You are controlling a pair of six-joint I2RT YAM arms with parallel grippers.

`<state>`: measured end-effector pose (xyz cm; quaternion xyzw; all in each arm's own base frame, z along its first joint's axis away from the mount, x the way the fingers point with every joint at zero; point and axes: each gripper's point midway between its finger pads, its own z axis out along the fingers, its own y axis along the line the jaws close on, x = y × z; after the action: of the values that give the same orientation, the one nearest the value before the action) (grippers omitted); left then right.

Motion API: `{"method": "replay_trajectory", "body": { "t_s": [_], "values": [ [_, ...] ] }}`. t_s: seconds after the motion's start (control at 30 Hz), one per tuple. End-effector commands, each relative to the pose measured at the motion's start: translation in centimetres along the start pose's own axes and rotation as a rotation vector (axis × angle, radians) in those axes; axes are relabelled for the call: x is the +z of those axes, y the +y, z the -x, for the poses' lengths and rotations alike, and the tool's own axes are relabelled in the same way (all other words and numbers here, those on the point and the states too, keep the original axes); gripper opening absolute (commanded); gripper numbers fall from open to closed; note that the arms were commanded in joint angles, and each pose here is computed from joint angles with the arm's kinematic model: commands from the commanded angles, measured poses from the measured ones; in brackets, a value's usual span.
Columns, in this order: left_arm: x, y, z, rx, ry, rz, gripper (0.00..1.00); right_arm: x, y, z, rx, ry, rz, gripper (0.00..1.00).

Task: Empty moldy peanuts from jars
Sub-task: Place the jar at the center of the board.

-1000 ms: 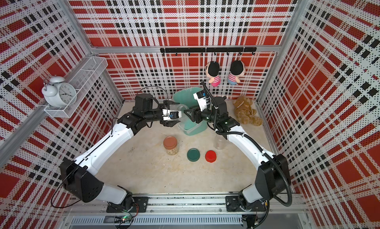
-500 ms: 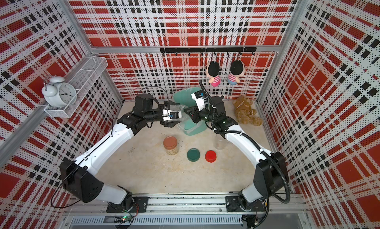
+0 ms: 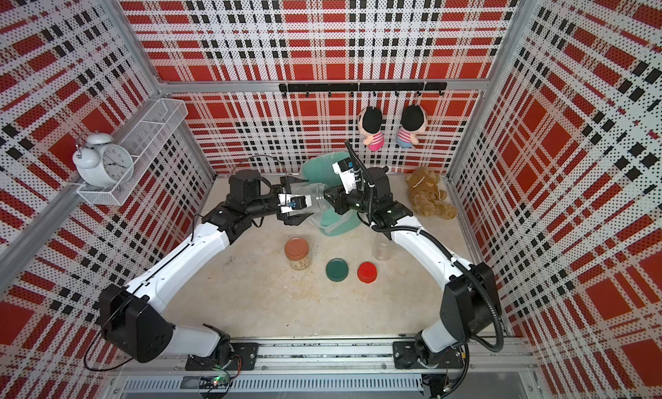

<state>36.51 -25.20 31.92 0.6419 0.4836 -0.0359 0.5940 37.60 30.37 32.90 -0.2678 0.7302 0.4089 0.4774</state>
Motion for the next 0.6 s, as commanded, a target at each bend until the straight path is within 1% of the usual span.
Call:
{"method": "replay_trajectory", "body": {
  "t_s": [0.0,0.13,0.3,0.33,0.43,0.57],
  "values": [
    [-1.6,1.5,0.4,-0.003,-0.023,0.083,0.98,-2.3,2.1,4.5,-0.080,-0.098,0.026,0.00],
    [-3.1,1.1,-0.8,-0.036,-0.014,0.118,0.98,-3.2,1.5,4.4,-0.131,-0.046,-0.031,0.00],
    [-5.5,0.3,-2.4,-0.100,-0.017,0.179,0.98,-5.5,0.6,3.9,-0.219,0.011,-0.128,0.00],
    [-6.5,0.7,-3.2,-0.119,-0.006,0.211,0.98,-6.0,0.6,3.5,-0.245,0.032,-0.146,0.00],
    [-7.8,0.3,-4.3,-0.166,-0.010,0.259,0.98,-7.3,0.1,2.1,-0.306,0.105,-0.200,0.00],
    [-8.6,0.3,-6.1,-0.230,0.001,0.307,0.98,-8.9,-1.0,-0.4,-0.361,0.205,-0.280,0.00]
  ]
}}
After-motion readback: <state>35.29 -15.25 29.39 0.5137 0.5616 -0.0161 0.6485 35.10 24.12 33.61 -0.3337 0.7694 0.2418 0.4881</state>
